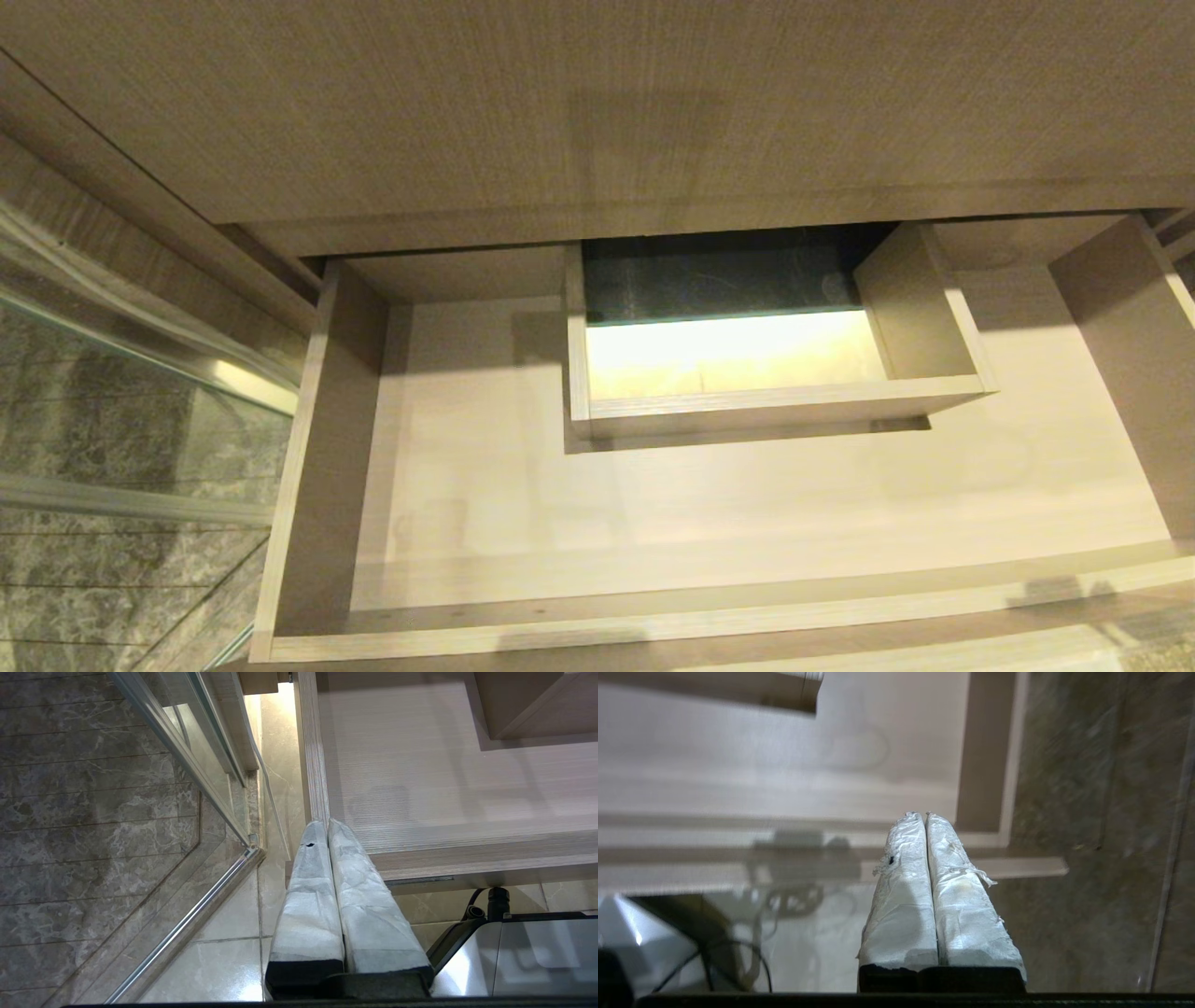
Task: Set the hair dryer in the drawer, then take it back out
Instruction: Pick up the hairdryer
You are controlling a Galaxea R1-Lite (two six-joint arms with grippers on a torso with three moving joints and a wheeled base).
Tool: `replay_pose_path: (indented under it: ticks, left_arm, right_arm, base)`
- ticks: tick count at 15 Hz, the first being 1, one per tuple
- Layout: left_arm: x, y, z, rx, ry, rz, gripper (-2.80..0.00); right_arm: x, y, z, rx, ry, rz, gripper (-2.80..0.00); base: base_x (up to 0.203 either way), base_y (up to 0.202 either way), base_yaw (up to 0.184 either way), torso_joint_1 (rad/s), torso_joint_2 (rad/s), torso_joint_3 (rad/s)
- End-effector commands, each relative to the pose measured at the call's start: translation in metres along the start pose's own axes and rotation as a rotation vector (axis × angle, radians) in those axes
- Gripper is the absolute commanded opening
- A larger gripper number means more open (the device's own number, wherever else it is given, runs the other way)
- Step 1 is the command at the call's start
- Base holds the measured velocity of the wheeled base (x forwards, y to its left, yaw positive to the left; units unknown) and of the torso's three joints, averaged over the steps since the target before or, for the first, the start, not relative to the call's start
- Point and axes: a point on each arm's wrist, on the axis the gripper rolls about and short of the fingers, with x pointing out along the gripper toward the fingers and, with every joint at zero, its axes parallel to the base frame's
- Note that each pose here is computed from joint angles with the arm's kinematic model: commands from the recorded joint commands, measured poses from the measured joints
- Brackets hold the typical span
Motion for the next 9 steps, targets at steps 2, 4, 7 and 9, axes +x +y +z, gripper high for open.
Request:
replay_pose_path:
  ticks: [2,4,7,9]
  left_arm:
    - [0.000,0.000,0.000,-0.001,0.000,0.000,-2.80]
    - [0.000,0.000,0.000,-0.001,0.001,0.000,-2.80]
    - [0.000,0.000,0.000,-0.001,0.000,0.000,-2.80]
    - [0.000,0.000,0.000,-0.001,0.000,0.000,-2.80]
  right_arm:
    - [-0.025,-0.003,0.000,0.015,-0.091,-0.055,-2.80]
    - [-0.033,-0.004,0.001,0.021,-0.118,-0.079,-2.80]
    - [-0.042,-0.004,-0.001,0.031,-0.162,-0.097,-2.80]
    - [-0.047,-0.003,-0.005,0.034,-0.177,-0.106,-2.80]
  base:
    - [0.000,0.000,0.000,0.000,0.00,0.000]
    - [0.000,0.000,0.000,0.000,0.00,0.000]
    - [0.000,0.000,0.000,0.000,0.00,0.000]
    - [0.000,0.000,0.000,0.000,0.00,0.000]
